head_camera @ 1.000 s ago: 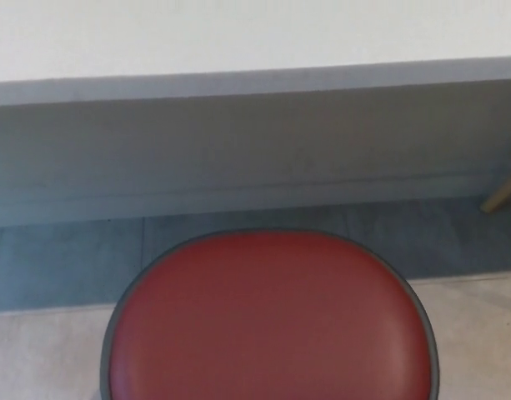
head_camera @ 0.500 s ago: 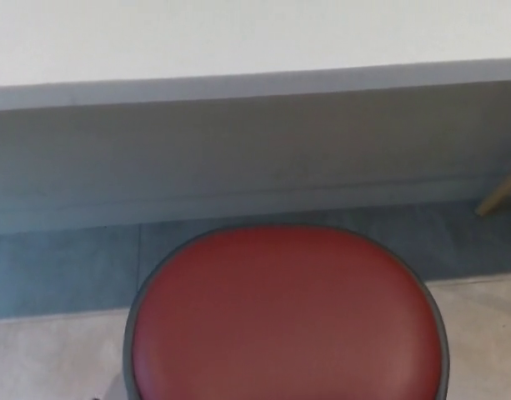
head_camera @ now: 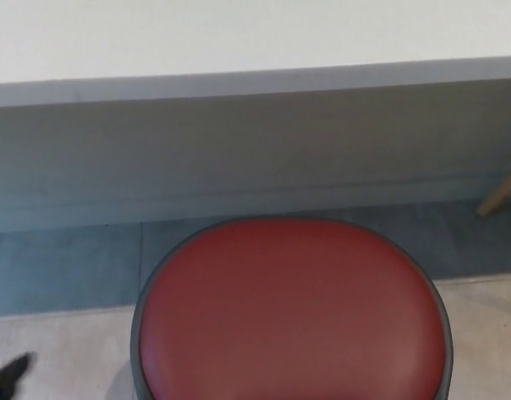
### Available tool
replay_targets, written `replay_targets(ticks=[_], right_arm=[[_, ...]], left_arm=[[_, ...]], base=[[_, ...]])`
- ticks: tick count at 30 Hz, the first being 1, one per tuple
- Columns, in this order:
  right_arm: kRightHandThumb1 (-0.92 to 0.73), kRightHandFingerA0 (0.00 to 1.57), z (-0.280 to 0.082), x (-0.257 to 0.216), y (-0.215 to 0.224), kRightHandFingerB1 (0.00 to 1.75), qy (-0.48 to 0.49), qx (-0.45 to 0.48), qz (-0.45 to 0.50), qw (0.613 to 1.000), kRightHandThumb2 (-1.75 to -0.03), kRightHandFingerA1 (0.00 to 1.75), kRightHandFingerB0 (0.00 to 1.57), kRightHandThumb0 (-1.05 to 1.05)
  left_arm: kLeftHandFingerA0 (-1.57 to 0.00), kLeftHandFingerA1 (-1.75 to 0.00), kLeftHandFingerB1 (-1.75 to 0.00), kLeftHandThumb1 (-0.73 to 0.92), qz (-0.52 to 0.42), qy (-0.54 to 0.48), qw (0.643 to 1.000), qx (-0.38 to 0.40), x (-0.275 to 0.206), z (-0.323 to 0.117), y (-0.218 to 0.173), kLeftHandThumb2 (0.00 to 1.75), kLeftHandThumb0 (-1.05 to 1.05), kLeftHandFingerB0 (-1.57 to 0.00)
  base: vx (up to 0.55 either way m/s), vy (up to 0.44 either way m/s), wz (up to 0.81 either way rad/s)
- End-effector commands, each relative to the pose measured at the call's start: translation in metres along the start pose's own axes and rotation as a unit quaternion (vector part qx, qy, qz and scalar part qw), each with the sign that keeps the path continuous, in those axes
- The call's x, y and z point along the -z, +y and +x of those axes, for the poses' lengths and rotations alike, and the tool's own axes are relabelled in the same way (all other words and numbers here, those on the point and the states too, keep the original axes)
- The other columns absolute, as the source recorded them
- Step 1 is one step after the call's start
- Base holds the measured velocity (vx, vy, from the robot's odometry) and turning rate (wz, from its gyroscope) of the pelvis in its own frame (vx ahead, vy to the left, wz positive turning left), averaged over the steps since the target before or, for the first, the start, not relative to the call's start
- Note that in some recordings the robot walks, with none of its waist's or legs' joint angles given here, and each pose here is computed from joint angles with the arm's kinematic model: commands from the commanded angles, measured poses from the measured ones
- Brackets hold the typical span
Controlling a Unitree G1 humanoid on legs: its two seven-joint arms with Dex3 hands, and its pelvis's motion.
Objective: The robot walks towards a chair to grab it and pulls it towards itself
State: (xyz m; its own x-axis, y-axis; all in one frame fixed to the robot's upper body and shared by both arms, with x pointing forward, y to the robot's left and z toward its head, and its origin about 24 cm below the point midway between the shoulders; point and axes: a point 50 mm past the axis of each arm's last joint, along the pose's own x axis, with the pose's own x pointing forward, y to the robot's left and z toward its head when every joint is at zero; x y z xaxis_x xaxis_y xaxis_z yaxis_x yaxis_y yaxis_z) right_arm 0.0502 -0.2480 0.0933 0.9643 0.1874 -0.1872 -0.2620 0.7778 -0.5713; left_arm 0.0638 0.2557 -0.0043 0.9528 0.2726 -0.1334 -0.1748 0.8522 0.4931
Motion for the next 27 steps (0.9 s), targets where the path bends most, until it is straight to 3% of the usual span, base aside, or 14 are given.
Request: replay_targets(ticks=[1, 3, 4, 6, 7, 8, 9, 10, 12, 18, 19, 23, 26, 27], right_arm=[[-0.67, 0.00, -0.033, 0.010, -0.014, 0.00, 0.052, -0.003, -0.020, 0.998, -0.60, 0.00, 0.00, -0.70], [-0.67, 0.00, -0.041, 0.012, -0.016, 0.00, 0.066, -0.001, -0.006, 0.998, -0.60, 0.00, 0.00, -0.70], [-0.68, 0.00, -0.054, 0.017, -0.019, 0.00, 0.084, 0.007, 0.000, 0.996, -0.60, 0.00, 0.00, -0.68], [-0.71, 0.00, -0.069, 0.026, -0.022, 0.00, 0.112, 0.021, 0.004, 0.993, -0.62, 0.00, 0.00, -0.70], [-0.77, 0.00, -0.085, 0.036, -0.026, 0.00, 0.148, 0.037, 0.024, 0.988, -0.63, 0.00, 0.00, -0.72], [-0.81, 0.00, -0.090, 0.043, -0.028, 0.00, 0.163, 0.046, 0.027, 0.985, -0.64, 0.00, 0.00, -0.77], [-0.81, 0.00, -0.094, 0.051, -0.029, 0.00, 0.177, 0.055, 0.029, 0.982, -0.64, 0.00, 0.00, -0.77], [-0.85, 0.00, -0.099, 0.057, -0.031, 0.00, 0.190, 0.061, 0.026, 0.980, -0.65, 0.00, 0.00, -0.77], [-0.86, 0.00, -0.124, 0.096, -0.039, 0.00, 0.278, 0.119, 0.031, 0.953, -0.82, 0.00, 0.00, -0.79], [-0.92, 0.00, -0.173, 0.145, -0.034, 0.00, 0.434, 0.232, 0.092, 0.865, -0.78, 0.00, 0.00, -0.85], [-0.91, 0.00, -0.178, 0.148, -0.031, 0.00, 0.442, 0.251, 0.114, 0.854, -0.67, 0.00, 0.00, -0.85], [-0.88, 0.00, -0.186, 0.163, -0.017, 0.00, 0.471, 0.284, 0.157, 0.820, -0.82, 0.00, 0.00, -0.77], [-0.91, 0.00, -0.180, 0.183, 0.003, 0.00, 0.511, 0.276, 0.173, 0.796, -0.77, 0.00, 0.00, -0.79], [-0.87, 0.00, -0.177, 0.183, 0.006, 0.01, 0.510, 0.268, 0.170, 0.799, -1.10, 0.10, 0.00, -1.05]], left_arm=[[0.00, -0.94, -0.71, 0.43, 0.026, 0.051, 0.998, 0.005, 0.024, -0.022, 0.024, 0.75, -0.71, 0.00], [0.00, -0.94, -0.71, 0.44, 0.028, 0.068, 0.997, 0.005, 0.028, -0.027, 0.028, 0.76, -0.72, 0.00], [0.00, -0.52, 0.00, 0.66, 0.036, 0.084, 0.996, 0.005, 0.034, -0.035, 0.033, 0.38, -0.75, 0.00], [0.00, -0.52, 0.00, 0.63, 0.034, 0.101, 0.994, 0.004, 0.040, -0.044, 0.038, 0.38, -0.71, 0.00], [0.00, -0.95, -0.71, 0.44, 0.013, 0.128, 0.992, -0.004, 0.047, -0.055, 0.043, 0.75, -0.72, 0.00], [0.00, -0.55, 0.00, 0.68, 0.011, 0.139, 0.990, -0.006, 0.051, -0.058, 0.045, 0.40, -0.77, 0.00], [0.00, -0.55, 0.00, 0.68, 0.012, 0.148, 0.989, -0.008, 0.055, -0.061, 0.046, 0.40, -0.77, 0.00], [0.00, 0.00, 0.00, 0.57, 0.011, 0.165, 0.986, -0.010, 0.059, -0.065, 0.047, 0.58, -0.77, 0.00], [0.00, 0.00, 0.00, 0.63, 0.000, 0.248, 0.968, -0.028, 0.083, -0.086, 0.056, 0.56, -0.75, 0.00], [0.00, 0.00, 0.00, 0.76, -0.099, 0.415, 0.896, -0.124, 0.132, -0.121, 0.064, 0.52, -0.77, 0.00], [0.00, 0.00, 0.00, 0.77, -0.109, 0.440, 0.881, -0.135, 0.139, -0.125, 0.065, 0.56, -0.74, 0.00], [0.00, 0.00, 0.00, 0.78, -0.134, 0.517, 0.831, -0.154, 0.157, -0.138, 0.064, 0.59, -0.76, 0.00], [0.00, 0.00, 0.00, 0.70, -0.182, 0.565, 0.791, -0.148, 0.167, -0.143, 0.054, 0.59, -0.73, 0.00], [0.00, 0.00, 0.00, 0.68, -0.202, 0.568, 0.783, -0.156, 0.168, -0.142, 0.052, 0.59, -0.71, 0.00]], base=[[0.00, 0.000, 0.00], [0.00, 0.000, 0.00], [0.00, 0.000, 0.00], [0.00, 0.000, 0.00], [0.00, 0.000, 0.00], [0.00, 0.000, 0.00], [0.00, 0.000, 0.00], [0.00, 0.000, 0.00], [0.00, 0.000, 0.00], [0.00, 0.000, 0.00], [0.00, 0.000, 0.00], [0.00, 0.000, 0.00], [0.00, 0.000, 0.00], [0.00, 0.000, 0.00]])
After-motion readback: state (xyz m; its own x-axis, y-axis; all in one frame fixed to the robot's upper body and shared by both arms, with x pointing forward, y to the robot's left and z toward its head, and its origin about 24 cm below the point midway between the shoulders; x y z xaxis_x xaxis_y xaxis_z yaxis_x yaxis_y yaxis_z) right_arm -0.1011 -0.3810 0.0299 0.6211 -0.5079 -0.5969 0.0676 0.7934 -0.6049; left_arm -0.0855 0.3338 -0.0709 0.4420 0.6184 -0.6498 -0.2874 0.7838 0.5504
